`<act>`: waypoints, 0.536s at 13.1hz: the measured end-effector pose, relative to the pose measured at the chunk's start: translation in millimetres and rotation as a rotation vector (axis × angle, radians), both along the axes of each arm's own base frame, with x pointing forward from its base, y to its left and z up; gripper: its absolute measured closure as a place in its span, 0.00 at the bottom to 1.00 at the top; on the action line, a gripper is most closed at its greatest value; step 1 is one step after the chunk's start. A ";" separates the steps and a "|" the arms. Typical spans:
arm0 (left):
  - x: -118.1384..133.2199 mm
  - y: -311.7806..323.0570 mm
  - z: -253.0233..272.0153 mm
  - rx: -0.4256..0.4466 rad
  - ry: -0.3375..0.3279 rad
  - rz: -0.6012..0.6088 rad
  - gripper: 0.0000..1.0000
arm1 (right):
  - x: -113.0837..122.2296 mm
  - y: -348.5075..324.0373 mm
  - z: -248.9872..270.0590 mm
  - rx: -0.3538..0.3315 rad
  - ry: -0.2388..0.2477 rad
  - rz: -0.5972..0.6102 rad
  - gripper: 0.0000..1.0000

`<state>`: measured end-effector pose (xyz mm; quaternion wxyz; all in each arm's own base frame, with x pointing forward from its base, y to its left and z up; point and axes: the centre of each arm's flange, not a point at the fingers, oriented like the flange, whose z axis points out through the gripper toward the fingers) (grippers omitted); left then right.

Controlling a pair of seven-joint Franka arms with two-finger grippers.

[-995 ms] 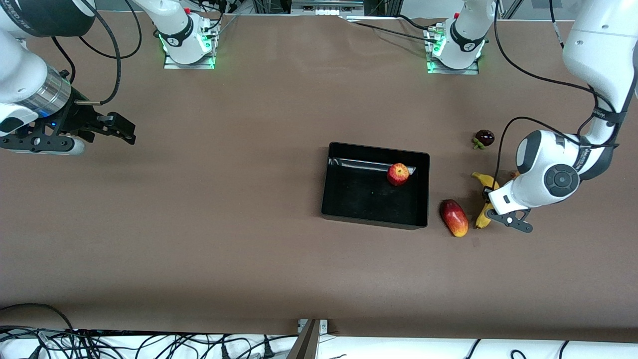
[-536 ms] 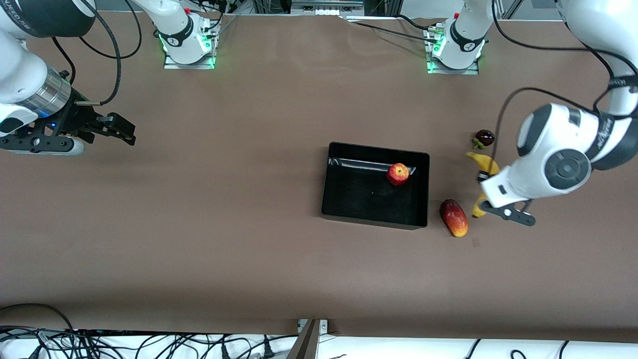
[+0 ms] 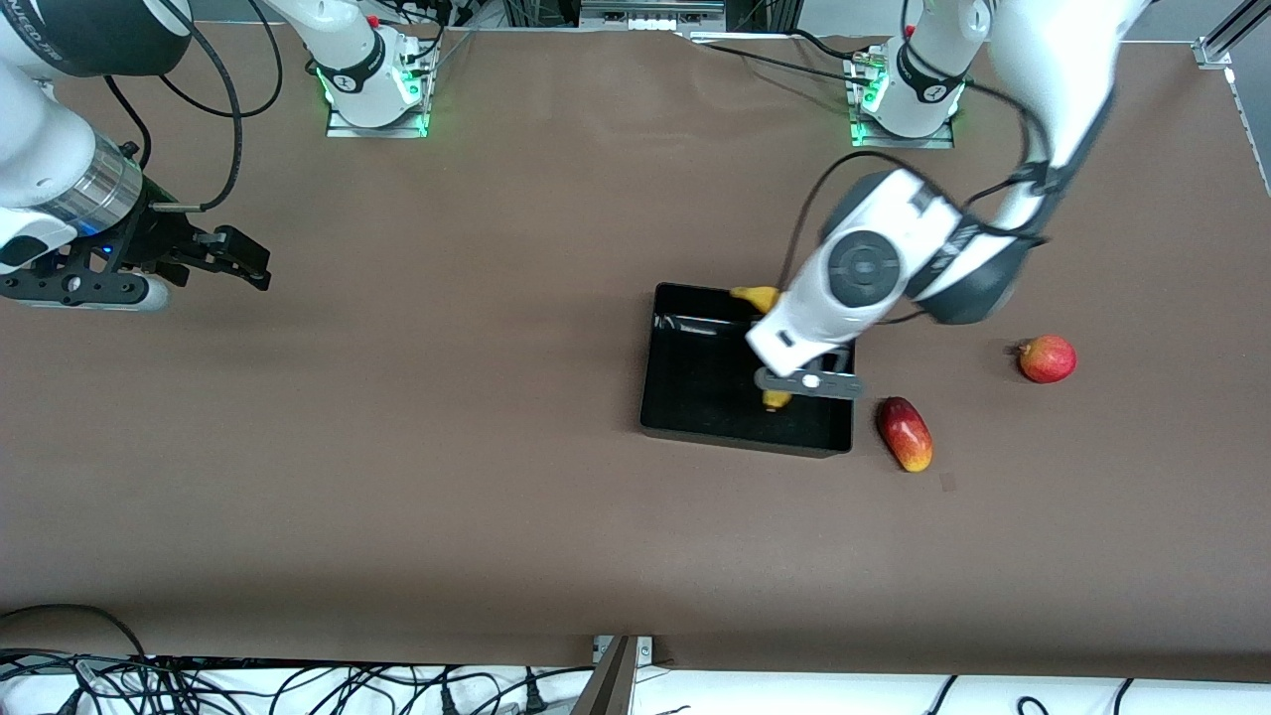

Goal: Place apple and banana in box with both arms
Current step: 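Carry the banana into the box and open the left gripper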

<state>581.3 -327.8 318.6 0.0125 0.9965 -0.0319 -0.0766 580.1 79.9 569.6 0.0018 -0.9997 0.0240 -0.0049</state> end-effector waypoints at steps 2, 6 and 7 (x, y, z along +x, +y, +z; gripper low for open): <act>-2.1 -16.8 -30.9 -0.037 0.005 0.016 0.67 | 1.6 0.1 -0.3 0.001 -0.008 0.000 0.00; 0.2 -14.2 -80.6 -0.026 0.017 -0.008 0.67 | 2.5 0.1 -1.7 0.001 -0.008 0.000 0.00; -0.4 -14.5 -87.7 -0.022 0.018 -0.015 0.67 | 2.6 0.1 -1.9 0.001 -0.008 0.000 0.00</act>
